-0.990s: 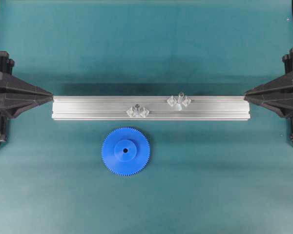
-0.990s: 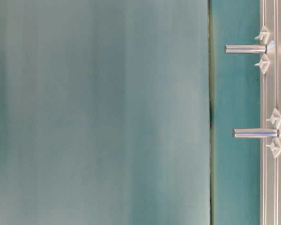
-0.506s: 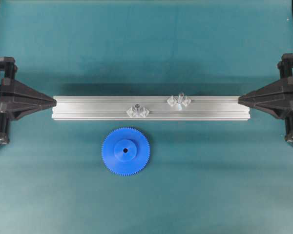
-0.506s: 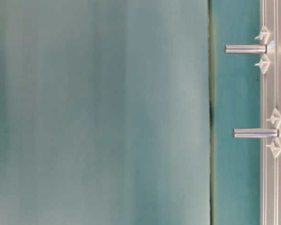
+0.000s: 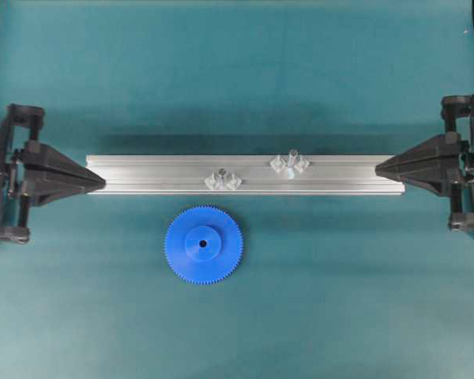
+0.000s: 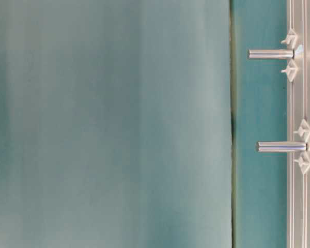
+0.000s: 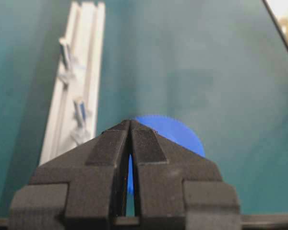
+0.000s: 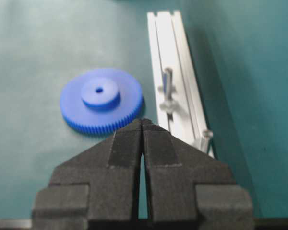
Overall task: Find the location of the shaft and insert the large gear.
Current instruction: 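Move the left gripper toward the large blue gear in front of the rail, then lower the left gripper over the blue gear's hub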
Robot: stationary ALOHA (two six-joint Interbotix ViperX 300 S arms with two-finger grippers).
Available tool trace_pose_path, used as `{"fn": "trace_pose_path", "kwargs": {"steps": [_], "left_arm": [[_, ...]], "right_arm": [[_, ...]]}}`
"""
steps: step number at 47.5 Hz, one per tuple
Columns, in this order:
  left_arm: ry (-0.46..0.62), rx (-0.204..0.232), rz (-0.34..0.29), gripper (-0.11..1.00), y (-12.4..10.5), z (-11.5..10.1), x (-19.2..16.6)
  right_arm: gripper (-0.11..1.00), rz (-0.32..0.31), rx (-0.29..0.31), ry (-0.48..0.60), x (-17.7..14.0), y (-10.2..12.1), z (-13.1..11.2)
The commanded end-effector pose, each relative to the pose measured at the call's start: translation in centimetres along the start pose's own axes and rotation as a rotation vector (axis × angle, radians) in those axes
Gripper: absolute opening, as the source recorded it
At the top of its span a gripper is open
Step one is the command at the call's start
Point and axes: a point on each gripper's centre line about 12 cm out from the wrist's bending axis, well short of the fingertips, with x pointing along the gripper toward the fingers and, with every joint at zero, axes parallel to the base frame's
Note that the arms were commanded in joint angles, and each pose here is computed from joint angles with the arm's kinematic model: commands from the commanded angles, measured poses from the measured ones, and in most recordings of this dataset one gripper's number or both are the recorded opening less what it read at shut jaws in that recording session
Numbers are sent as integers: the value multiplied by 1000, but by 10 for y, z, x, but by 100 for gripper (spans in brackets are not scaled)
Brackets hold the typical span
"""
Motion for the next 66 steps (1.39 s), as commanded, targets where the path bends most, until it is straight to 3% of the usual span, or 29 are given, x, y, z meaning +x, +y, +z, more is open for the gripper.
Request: {"fn": "trace_pose_path", "kwargs": {"steps": [1,23,51,66], "left_arm": [[8,4,-14,1,-4,10,6],[200,17,-33,1,-12,-2,39],[444,36,-42,1,-22,-13,99],[481,40,-41,1,-24,-12,114]], "right_arm": [[-1,-13,16,11,5,-2,4],[-1,-35,19,172,14,-6,-21],[-1,-39,20,233,18,-7,-31],[-1,-50,23,240,19,-10,-32]]}}
